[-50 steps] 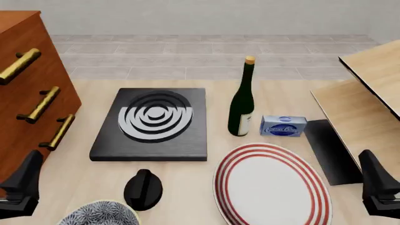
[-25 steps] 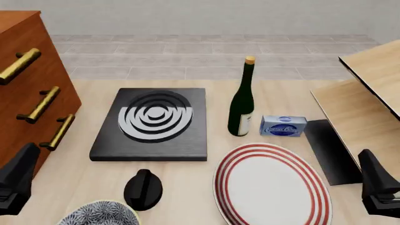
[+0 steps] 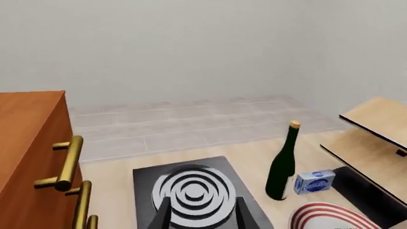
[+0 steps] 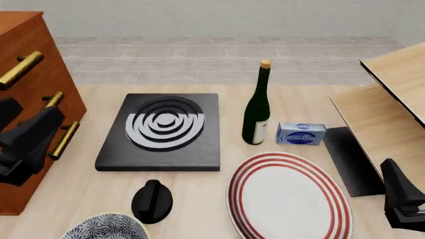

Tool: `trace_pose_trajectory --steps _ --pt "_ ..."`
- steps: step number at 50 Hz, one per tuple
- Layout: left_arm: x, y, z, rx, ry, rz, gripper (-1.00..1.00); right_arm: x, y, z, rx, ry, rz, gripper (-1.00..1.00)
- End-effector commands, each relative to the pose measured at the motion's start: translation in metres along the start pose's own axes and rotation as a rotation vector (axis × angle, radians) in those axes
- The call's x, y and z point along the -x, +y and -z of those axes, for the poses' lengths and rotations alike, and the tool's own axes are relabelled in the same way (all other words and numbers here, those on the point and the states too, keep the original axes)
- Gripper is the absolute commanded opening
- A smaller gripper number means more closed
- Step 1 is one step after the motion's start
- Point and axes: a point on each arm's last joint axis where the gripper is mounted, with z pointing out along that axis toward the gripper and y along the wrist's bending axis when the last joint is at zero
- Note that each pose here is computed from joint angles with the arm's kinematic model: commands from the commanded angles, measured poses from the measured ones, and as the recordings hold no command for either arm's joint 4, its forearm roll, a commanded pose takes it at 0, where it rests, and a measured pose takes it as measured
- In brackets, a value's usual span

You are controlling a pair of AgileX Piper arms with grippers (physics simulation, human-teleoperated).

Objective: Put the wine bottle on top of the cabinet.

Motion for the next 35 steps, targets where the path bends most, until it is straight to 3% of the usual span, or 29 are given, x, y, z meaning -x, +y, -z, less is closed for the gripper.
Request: trace_pose_trajectory --steps 1,12,13,19,24,35 --pt "0.007 -0.013 -0.039 -0.099 0.041 0.010 1.00 0.000 0.000 0.000 0.000 -0.001 0.001 1.00" --pt "0.010 -0.032 -0.080 -0.179 0.081 -0.033 1.00 0.000 0.000 0.000 0.000 0.001 -0.001 1.00" --pt "0.005 -0.033 -0.091 -0.174 0.117 0.004 1.00 0.000 0.000 0.000 0.000 0.000 0.000 1.00" --pt "0.007 -0.041 -0.105 -0.198 0.111 -0.009 1.00 0.000 0.000 0.000 0.000 0.000 -0.001 1.00" --pt "-0.005 -0.062 -0.124 -0.274 0.155 0.034 1.00 0.000 0.000 0.000 0.000 -0.001 0.000 1.00" --pt "-0.017 -0.076 -0.157 -0.296 0.177 -0.021 1.00 0.000 0.000 0.000 0.000 0.000 -0.001 1.00"
